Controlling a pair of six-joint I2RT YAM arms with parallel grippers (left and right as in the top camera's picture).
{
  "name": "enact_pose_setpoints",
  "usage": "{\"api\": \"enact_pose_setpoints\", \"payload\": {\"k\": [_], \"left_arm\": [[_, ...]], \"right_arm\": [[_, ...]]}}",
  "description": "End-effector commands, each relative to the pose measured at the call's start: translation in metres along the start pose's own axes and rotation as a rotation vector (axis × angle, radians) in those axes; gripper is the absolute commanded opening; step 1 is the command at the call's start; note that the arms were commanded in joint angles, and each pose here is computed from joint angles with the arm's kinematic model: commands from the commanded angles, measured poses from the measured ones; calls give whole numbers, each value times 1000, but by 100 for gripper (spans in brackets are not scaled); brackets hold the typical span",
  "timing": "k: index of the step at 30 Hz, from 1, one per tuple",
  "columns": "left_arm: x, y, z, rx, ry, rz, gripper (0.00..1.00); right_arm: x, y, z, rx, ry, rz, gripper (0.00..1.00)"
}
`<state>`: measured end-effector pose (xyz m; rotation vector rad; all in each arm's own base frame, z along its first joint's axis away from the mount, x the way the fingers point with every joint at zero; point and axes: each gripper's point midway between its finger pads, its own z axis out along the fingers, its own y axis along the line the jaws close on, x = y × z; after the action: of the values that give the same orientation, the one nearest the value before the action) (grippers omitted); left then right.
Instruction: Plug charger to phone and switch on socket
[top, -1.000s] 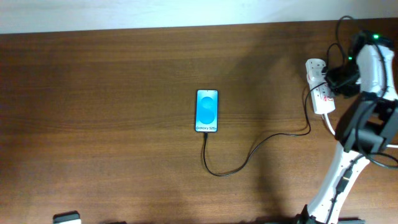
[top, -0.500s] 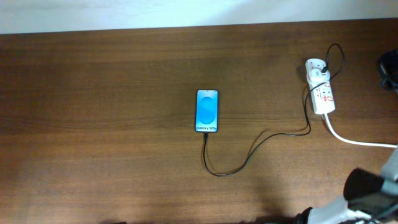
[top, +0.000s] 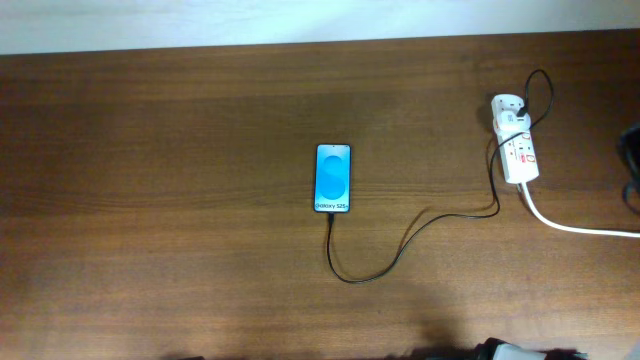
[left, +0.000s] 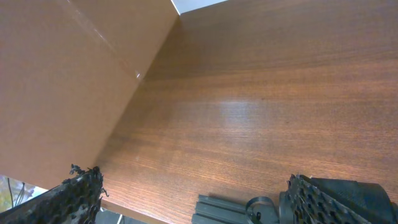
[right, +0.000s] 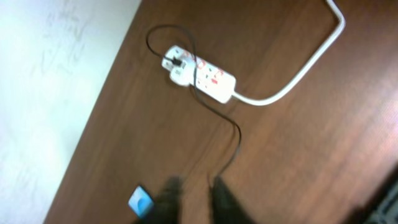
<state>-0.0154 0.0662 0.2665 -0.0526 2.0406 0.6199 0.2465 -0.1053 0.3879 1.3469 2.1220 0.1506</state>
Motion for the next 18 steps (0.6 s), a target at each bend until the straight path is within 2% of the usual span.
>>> {"api": "enact_pose_setpoints", "payload": {"k": [1,2,8,10,18], "left_arm": [[1,1,-2,-9,-8,6,99],[1,1,-2,-9,-7,6,100],[1,1,-2,-9,-7,6,99],[1,1,-2,-9,-8,6,99],[1,1,-2,-9,-7,6,99]], "right_arm": [[8,-1,-18,-35,-21,-70,92],[8,-2,-19,-37,-23,-70,99],[7,-1,-16,-33,-15,-70,99],[-2,-11,-15,27,-59,-94,99],[11,3,-6,-9,-8,-193,99]]}}
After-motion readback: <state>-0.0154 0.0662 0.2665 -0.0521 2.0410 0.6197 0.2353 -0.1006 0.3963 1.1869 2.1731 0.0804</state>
